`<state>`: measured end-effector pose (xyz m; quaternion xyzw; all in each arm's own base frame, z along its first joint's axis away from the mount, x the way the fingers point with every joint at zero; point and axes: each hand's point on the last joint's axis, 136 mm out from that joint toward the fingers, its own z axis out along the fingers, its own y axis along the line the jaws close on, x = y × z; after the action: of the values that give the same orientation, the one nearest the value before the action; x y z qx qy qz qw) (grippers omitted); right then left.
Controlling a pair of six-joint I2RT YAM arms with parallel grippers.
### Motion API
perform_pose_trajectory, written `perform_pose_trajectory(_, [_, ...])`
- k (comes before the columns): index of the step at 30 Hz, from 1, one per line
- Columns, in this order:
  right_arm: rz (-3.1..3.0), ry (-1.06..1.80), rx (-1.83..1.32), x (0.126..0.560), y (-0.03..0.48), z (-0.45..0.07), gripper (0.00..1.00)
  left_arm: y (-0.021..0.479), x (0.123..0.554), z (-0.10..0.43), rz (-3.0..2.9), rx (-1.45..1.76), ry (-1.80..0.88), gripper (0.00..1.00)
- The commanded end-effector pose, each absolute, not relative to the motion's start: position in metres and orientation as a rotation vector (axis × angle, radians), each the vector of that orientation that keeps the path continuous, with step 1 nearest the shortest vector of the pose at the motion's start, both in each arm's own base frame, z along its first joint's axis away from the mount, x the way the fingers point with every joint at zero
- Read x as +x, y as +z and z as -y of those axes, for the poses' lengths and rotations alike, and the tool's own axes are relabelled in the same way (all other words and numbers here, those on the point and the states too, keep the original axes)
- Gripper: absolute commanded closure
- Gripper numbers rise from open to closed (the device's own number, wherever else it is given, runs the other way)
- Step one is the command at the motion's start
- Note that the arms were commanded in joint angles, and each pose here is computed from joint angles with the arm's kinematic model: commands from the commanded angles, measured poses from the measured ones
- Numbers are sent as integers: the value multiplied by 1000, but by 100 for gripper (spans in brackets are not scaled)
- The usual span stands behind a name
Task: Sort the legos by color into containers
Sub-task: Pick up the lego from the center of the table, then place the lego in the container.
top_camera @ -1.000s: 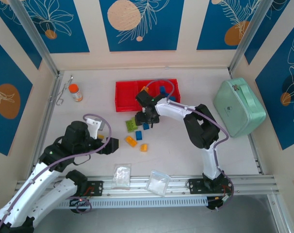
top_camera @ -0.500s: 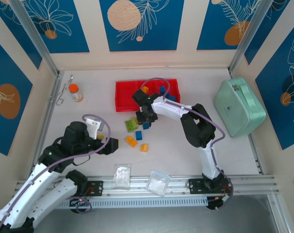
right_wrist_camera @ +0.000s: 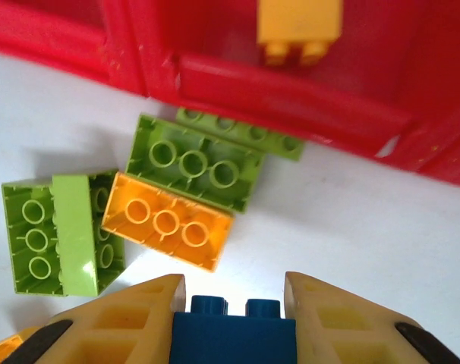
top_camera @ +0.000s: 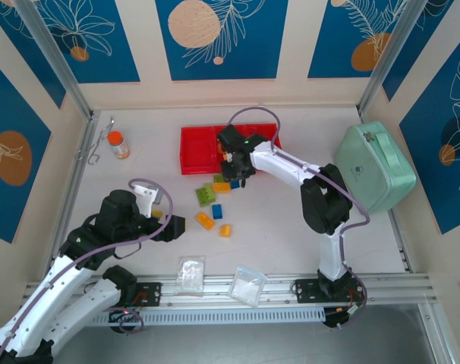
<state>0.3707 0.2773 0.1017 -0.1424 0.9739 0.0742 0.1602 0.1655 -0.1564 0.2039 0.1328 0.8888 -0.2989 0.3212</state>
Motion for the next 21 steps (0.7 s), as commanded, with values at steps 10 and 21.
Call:
perform_pose_trajectory(10, [-2577,280,-107,474,165,-192,71,204,166,156,-2320,367,-775,1])
perform_pose_trajectory(21, [-2663,390,-21,509,118,-174,71,204,166,156,-2322,367,-774,1])
